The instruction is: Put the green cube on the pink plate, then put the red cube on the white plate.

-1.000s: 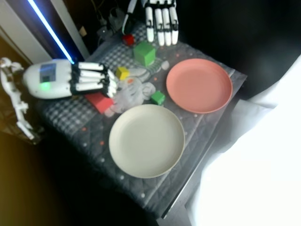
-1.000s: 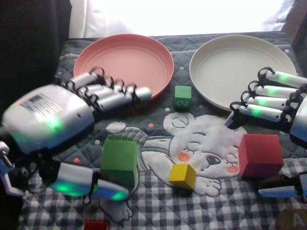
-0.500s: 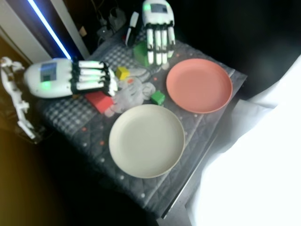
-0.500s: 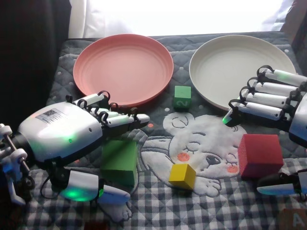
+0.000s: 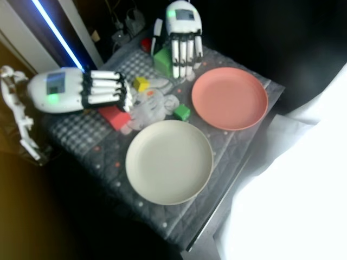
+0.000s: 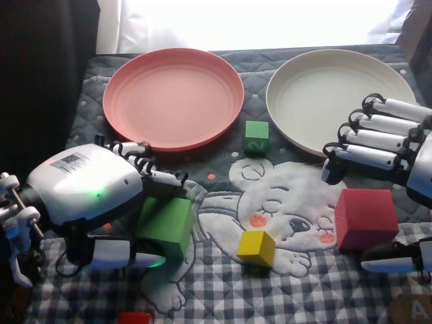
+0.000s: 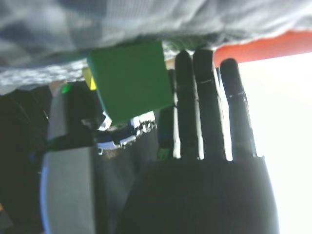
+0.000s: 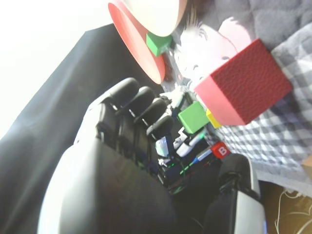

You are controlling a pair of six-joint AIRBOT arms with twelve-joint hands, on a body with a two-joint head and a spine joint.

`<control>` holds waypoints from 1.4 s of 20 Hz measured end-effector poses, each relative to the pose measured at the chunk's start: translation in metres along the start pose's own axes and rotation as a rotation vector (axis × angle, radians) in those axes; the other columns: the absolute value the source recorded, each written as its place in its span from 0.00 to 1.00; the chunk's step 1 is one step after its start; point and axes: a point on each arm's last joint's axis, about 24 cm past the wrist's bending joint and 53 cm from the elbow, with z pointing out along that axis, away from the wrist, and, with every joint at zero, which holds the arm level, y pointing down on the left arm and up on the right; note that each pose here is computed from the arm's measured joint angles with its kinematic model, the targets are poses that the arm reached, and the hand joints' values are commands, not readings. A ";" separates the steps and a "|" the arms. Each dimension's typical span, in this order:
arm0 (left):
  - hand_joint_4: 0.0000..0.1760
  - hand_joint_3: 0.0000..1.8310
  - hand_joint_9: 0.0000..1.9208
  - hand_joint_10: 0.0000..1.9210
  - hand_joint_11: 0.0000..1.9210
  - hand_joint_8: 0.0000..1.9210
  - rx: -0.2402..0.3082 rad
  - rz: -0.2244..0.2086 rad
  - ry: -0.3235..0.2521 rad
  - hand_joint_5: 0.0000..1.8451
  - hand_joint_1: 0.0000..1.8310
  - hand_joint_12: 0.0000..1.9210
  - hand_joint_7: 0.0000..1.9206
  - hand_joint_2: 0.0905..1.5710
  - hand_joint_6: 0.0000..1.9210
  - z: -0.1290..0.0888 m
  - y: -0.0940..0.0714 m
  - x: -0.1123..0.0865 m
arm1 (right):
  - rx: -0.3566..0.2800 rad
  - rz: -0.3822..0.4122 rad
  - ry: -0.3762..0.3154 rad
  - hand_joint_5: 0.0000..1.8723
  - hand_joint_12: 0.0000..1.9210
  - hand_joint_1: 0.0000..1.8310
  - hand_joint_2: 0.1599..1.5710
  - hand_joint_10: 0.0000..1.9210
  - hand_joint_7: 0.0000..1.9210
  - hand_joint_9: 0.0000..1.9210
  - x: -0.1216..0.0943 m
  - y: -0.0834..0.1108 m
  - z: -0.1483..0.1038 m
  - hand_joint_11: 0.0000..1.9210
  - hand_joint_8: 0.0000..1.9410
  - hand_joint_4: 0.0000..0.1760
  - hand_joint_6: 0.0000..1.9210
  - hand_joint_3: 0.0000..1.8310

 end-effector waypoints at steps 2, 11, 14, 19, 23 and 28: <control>0.00 0.00 0.28 0.76 0.15 0.79 0.014 -0.012 -0.029 0.31 0.63 0.98 0.38 0.81 0.75 0.000 -0.003 -0.008 | -0.001 0.000 0.000 0.12 0.71 0.36 0.57 0.52 0.13 0.10 0.000 0.000 0.000 0.00 0.51 0.00 0.58 0.00; 0.02 0.00 0.33 0.62 0.20 0.70 0.257 -0.037 -0.239 0.37 0.62 0.91 0.41 0.79 0.74 -0.006 -0.068 -0.077 | -0.001 0.004 0.001 0.16 0.70 0.35 0.58 0.49 0.15 0.12 0.002 0.000 0.001 0.00 0.49 0.00 0.52 0.00; 0.16 0.00 0.32 0.53 0.20 0.70 0.271 -0.038 -0.308 0.38 0.61 0.89 0.38 0.79 0.76 -0.005 -0.073 -0.107 | -0.006 0.010 0.003 0.14 0.76 0.37 0.60 0.58 0.14 0.10 0.005 0.000 0.003 0.00 0.54 0.00 0.54 0.01; 0.11 0.00 0.30 0.64 0.20 0.77 0.231 -0.063 -0.337 0.38 0.61 0.91 0.37 0.79 0.70 0.021 -0.066 -0.130 | -0.006 0.011 0.001 0.13 0.77 0.37 0.60 0.60 0.13 0.08 0.006 0.000 0.004 0.00 0.54 0.00 0.54 0.00; 0.10 0.00 0.34 0.60 0.21 0.70 0.189 -0.074 -0.335 0.39 0.63 0.88 0.41 0.78 0.70 0.050 -0.060 -0.142 | -0.008 0.014 0.003 0.13 0.76 0.36 0.59 0.57 0.12 0.08 0.007 0.000 0.004 0.00 0.52 0.00 0.53 0.00; 0.00 0.00 0.36 0.69 0.29 0.75 0.056 -0.160 -0.327 0.37 0.63 0.91 0.41 0.79 0.70 0.076 -0.019 -0.144 | -0.008 0.014 0.003 0.13 0.74 0.36 0.58 0.54 0.12 0.07 0.007 0.000 0.005 0.00 0.51 0.00 0.52 0.00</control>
